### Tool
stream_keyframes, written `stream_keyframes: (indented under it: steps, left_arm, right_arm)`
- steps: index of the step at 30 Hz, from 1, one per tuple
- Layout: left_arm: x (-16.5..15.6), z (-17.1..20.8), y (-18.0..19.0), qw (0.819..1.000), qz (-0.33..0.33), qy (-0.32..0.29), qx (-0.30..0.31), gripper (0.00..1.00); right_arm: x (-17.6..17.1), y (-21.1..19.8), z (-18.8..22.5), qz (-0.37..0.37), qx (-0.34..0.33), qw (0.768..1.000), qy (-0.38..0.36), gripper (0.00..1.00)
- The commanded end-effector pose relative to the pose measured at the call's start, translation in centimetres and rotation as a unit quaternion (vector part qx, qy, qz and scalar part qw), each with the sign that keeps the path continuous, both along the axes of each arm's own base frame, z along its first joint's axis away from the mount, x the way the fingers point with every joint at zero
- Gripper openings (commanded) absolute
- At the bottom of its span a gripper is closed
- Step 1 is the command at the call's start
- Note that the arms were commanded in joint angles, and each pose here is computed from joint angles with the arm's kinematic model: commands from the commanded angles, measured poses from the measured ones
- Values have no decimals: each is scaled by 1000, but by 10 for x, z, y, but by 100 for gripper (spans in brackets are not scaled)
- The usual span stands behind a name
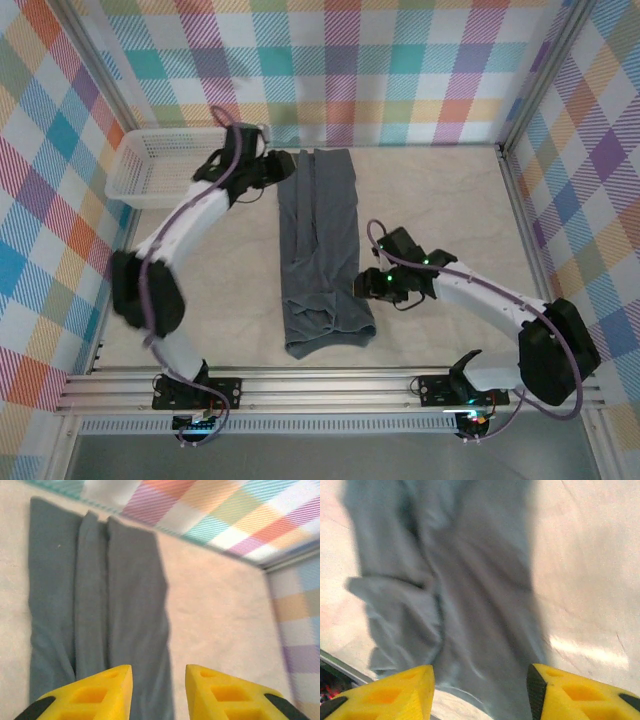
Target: Fold the inside-out t-shirt
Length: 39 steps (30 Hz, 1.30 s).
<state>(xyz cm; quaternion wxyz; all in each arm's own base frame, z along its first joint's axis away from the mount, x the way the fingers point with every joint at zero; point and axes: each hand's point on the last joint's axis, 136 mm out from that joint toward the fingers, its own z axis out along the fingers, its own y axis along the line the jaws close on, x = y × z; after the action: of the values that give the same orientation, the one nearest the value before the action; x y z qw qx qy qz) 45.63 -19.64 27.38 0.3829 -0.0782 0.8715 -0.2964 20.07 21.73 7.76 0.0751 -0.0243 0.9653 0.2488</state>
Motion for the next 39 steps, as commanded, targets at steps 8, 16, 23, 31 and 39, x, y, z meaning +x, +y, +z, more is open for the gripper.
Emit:
stream_keyframes:
  steps: [8, 16, 23, 31, 39]
  left_arm:
    - [-149, -103, 15, 991, -16, 132, 7, 37]
    - [-258, -179, 34, 958, -4, 285, 31, 38]
    - [-325, -226, 3, 915, -31, 388, -106, 39]
    - [-309, -224, -17, 921, -59, 372, -104, 40]
    - [-290, -234, -31, 926, -57, 362, -85, 40]
  right_arm:
    - [-37, 14, -44, 35, 58, 990, 121, 57]
    - [-45, 3, -23, 2, 52, 991, 123, 3]
    - [-60, 0, -20, 2, 76, 988, 131, 1]
    - [-56, 7, -29, 6, 74, 986, 147, 0]
    - [-55, 4, -31, 2, 64, 987, 145, 0]
